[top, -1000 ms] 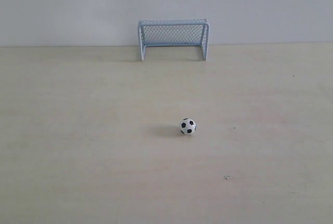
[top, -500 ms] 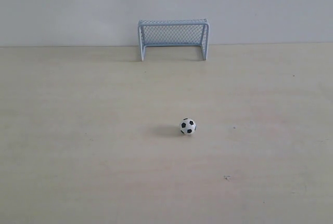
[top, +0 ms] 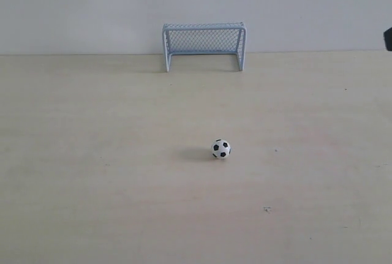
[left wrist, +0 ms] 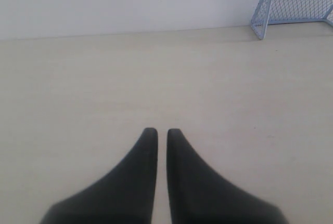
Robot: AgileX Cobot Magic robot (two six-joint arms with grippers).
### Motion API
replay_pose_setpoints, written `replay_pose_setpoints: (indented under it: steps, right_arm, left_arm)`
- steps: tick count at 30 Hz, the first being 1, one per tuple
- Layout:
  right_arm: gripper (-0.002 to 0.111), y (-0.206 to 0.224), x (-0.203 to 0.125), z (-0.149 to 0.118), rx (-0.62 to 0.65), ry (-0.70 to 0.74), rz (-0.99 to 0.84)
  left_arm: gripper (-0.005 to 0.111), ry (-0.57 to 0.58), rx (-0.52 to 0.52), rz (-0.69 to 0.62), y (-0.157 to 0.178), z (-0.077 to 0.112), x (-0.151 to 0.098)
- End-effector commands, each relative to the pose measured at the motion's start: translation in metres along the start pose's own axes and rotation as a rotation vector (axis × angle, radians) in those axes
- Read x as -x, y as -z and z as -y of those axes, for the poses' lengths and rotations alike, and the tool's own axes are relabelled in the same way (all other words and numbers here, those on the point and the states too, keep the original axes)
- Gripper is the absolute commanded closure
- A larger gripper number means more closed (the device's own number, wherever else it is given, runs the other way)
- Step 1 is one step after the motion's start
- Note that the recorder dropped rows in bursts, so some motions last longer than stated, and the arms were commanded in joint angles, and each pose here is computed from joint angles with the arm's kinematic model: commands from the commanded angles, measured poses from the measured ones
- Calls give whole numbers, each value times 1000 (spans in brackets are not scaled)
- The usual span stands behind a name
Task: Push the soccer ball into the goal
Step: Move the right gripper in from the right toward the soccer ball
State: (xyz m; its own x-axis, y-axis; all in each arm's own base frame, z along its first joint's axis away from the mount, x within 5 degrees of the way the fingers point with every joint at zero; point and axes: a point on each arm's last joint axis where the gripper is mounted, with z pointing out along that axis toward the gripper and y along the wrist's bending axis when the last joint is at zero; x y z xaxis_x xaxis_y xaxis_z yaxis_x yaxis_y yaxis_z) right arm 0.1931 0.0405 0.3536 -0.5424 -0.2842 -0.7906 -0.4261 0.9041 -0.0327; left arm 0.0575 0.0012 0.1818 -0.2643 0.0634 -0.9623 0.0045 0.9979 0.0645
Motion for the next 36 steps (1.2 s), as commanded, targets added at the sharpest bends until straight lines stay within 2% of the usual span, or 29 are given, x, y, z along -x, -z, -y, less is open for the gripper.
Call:
replay_pose_setpoints:
  steps: [1,7,16,30,36]
  right_arm:
    - [108,-19,8,-5,94,62,-49]
    - [108,-44,13,-14,192,162,-119]
    - [108,-81,26,-24,297,218,-235]
    - [108,-118,7,-24,403,286,-396]
    - [108,-135,0,-42,466,344,-463]
  left_arm:
    - [100,14,-9,20,1,1,3]
    - [100,14,-9,20,1,1,3]
    - [100,14,-9,20,1,1,3]
    - [100,14,-9,20,1,1,3]
    - [100,14,-9,20,1,1,3]
